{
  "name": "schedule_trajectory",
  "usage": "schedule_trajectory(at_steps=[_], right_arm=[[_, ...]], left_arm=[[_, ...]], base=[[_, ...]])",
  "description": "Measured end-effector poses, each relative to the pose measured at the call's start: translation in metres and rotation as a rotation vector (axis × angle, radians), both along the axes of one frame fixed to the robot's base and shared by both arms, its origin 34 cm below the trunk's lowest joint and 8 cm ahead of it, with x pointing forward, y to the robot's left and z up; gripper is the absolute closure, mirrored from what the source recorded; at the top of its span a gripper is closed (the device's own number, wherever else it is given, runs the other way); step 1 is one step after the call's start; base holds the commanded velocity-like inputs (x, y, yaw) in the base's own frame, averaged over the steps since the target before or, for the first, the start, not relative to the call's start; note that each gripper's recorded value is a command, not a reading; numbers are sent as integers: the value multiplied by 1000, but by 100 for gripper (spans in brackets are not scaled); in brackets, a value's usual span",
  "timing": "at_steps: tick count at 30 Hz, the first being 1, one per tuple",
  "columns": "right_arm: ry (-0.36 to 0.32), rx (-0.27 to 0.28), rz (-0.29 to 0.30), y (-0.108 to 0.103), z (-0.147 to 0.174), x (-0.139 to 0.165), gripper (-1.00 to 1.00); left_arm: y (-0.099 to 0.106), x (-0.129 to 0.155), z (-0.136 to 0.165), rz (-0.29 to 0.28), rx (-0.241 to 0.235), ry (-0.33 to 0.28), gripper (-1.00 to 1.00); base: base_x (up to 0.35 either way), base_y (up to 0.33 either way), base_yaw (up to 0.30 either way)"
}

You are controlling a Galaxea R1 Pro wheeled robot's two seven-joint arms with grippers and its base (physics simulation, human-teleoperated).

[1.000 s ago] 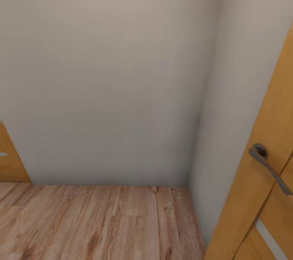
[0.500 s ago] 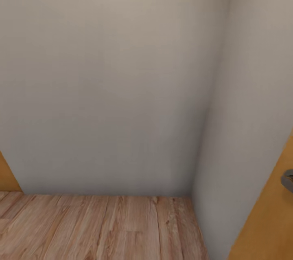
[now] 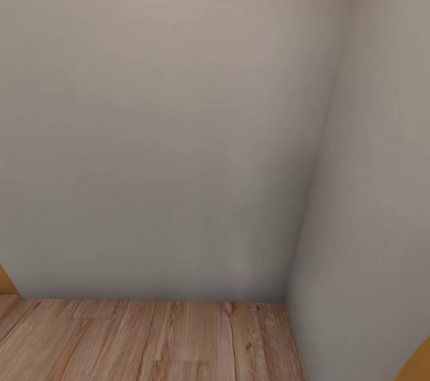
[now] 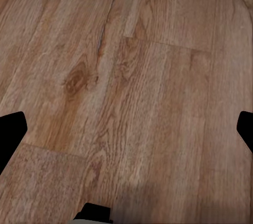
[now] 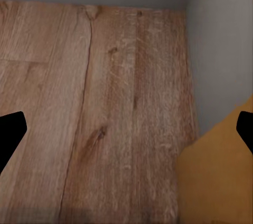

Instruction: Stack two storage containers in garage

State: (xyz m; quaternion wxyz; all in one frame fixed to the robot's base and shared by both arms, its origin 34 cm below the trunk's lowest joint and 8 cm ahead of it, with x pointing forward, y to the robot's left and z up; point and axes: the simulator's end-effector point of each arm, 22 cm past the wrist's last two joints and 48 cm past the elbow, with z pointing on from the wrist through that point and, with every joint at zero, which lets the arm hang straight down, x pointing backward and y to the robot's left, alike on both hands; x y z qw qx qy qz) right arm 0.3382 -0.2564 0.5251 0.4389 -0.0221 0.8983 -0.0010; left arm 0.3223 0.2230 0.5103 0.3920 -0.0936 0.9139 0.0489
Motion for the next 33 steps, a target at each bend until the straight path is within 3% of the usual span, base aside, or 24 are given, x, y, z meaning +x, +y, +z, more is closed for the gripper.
schedule_trajectory(at_steps=[33], right_arm=[[0,-4,29,5,0,0,-100]], left_arm=[[0,0,0,1,1,0,-100]], base=[[2,0,276]])
